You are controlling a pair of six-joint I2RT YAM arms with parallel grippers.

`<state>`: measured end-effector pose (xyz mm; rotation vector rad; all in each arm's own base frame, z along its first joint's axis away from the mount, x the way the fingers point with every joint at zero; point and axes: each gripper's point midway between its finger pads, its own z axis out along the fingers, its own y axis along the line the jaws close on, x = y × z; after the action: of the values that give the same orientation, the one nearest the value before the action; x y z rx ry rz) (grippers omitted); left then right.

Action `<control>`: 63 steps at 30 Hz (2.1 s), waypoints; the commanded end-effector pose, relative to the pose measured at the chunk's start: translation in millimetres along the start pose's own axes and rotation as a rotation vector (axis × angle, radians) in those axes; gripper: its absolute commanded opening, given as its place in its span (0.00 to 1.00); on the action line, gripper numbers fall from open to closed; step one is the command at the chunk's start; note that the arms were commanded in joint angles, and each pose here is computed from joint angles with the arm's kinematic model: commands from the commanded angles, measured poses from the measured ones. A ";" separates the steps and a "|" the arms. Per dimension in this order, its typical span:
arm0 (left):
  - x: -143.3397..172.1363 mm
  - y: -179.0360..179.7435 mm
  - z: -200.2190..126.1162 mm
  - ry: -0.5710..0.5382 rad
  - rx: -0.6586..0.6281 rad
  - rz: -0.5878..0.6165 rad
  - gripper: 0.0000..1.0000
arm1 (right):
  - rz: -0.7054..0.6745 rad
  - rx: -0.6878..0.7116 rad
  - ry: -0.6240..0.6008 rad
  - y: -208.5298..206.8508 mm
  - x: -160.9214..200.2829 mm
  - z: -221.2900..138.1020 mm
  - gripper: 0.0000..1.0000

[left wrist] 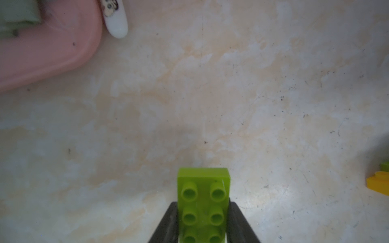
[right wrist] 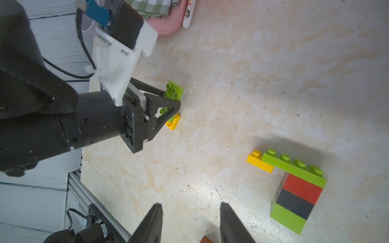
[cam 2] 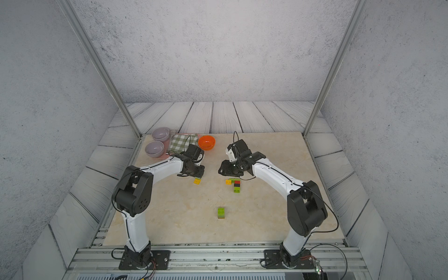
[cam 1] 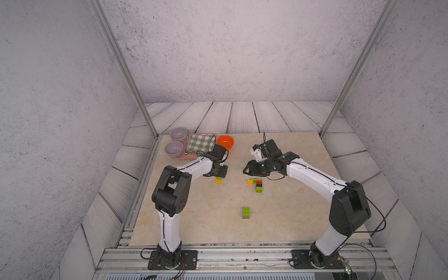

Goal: Assemble the letter r with lego
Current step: Assemble the lego brick with the lego brick.

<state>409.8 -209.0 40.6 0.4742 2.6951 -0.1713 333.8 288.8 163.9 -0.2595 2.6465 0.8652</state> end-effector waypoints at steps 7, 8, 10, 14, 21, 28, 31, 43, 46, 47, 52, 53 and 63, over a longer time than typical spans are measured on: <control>2.2 8.5 14.0 0.017 -0.035 0.022 0.00 | 0.003 -0.013 0.019 -1.0 8.2 0.0 0.48; 3.9 8.4 15.1 0.021 -0.033 0.021 0.00 | 0.003 -0.015 0.020 -0.9 8.7 -0.1 0.48; 5.6 8.4 16.2 0.024 -0.033 0.017 0.00 | 0.003 -0.016 0.020 -0.9 10.0 -1.0 0.48; 9.1 6.3 17.4 0.022 -0.020 0.013 0.00 | 0.002 -0.013 0.017 -1.8 11.7 -3.1 0.48; 22.3 6.8 23.7 0.048 -0.021 0.028 0.00 | 0.005 -0.010 0.021 -4.1 15.9 -2.9 0.48; 31.6 6.6 26.9 0.082 -0.026 0.045 0.00 | 0.009 -0.010 0.023 -6.0 19.5 -3.0 0.48; 37.3 2.5 29.2 0.080 -0.019 0.057 0.00 | 0.011 -0.008 0.024 -7.0 21.7 -4.0 0.48; 52.6 -5.8 25.1 0.052 -0.032 0.096 0.00 | 0.014 -0.002 0.024 -9.8 28.1 -7.8 0.48; 55.9 -6.2 24.0 0.052 -0.030 0.086 0.00 | 0.019 0.000 0.024 -10.6 29.7 -8.4 0.48; 57.1 -7.2 23.7 0.054 -0.026 0.085 0.00 | 0.019 0.000 0.023 -10.7 29.9 -8.8 0.48; 60.7 -15.9 17.0 0.043 -0.005 0.076 0.00 | 0.020 0.008 0.013 -10.9 29.6 -13.3 0.48; 59.2 -16.8 14.9 0.036 -0.001 0.072 0.00 | 0.020 0.006 0.013 -10.1 29.3 -14.2 0.48; 19.1 -42.1 -78.6 -0.113 0.139 0.072 0.00 | -0.005 0.036 -0.130 -6.0 17.5 -69.1 0.48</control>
<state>359.8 -219.8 66.7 0.5577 2.6025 -0.2628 303.3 260.2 183.5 -0.2328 2.6042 0.8550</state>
